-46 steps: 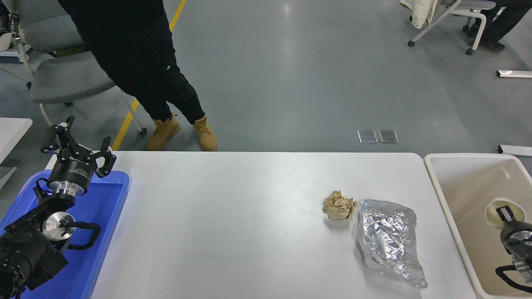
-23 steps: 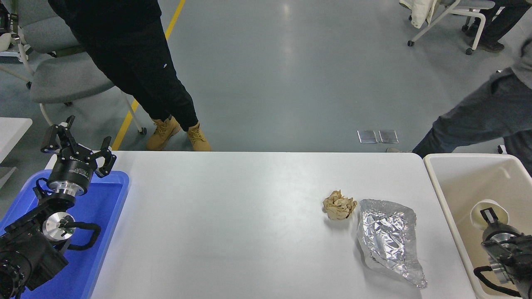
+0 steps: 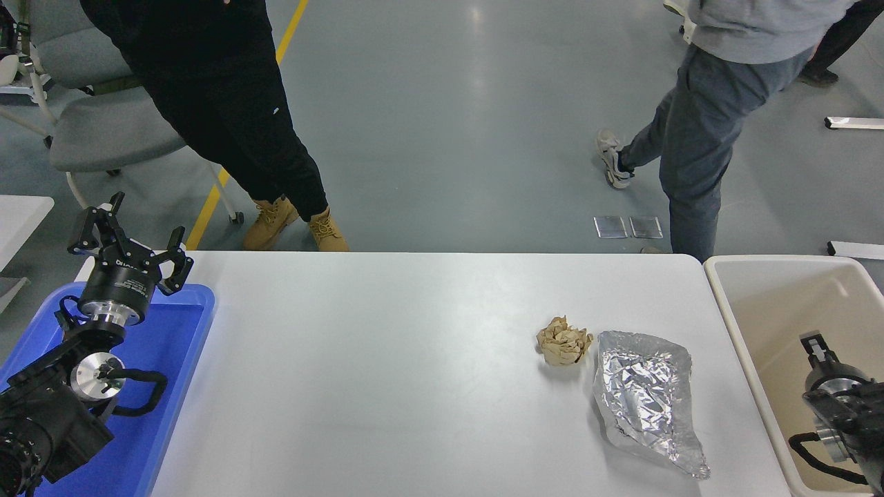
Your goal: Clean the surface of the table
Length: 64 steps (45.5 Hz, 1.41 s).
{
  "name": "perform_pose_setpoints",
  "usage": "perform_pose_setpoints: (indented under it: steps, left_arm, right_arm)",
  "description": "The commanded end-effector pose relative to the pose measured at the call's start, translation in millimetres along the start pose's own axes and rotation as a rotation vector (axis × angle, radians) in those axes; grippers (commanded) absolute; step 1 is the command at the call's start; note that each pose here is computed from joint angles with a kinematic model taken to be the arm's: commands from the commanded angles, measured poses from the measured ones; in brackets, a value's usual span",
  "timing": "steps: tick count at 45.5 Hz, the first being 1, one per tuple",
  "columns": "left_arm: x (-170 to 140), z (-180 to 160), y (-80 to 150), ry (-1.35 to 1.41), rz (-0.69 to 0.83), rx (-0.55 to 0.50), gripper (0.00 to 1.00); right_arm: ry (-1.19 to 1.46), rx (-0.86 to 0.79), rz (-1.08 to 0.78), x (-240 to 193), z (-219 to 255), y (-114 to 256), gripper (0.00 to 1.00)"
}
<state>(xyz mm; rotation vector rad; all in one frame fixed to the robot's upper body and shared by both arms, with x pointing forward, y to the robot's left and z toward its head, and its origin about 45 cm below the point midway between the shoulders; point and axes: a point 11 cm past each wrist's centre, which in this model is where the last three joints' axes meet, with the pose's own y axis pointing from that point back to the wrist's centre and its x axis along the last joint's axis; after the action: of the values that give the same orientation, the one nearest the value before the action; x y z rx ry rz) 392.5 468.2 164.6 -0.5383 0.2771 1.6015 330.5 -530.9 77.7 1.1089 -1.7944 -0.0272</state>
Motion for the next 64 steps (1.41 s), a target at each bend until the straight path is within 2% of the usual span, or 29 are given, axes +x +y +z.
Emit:
perform_pose_setpoints:
  steps: [1,10,23,33,41,53,64]
  left_arm:
    - [0,0,0,0.000,0.001,0.000,1.00]
    - [0,0,0,0.002,-0.002,0.000,1.00]
    - [0,0,0,0.001,-0.001,0.000,1.00]
    - [0,0,0,0.002,-0.002,0.000,1.00]
    - [0,0,0,0.002,-0.002,0.000,1.00]
    - [-1,0,-1,0.001,-0.002,-0.001,1.00]
    - [0,0,0,0.000,0.001,0.000,1.00]
  right_arm:
    - [-0.077,0.015,-0.019,32,3,1,1.00]
    - [-0.179,0.109,-0.066,55,-24,11,1.00]
    - [-0.619,0.341,-0.171,50,-82,53,1.00]
    - [-0.776,0.439,-0.339,17,-113,87,1.00]
    - [-1.038,0.508,-0.446,-12,-149,101,1.00]
    - [-1.248,0.468,-0.553,-85,-174,122,1.00]
    - [-1.328,0.459,-0.563,-127,-188,132,1.00]
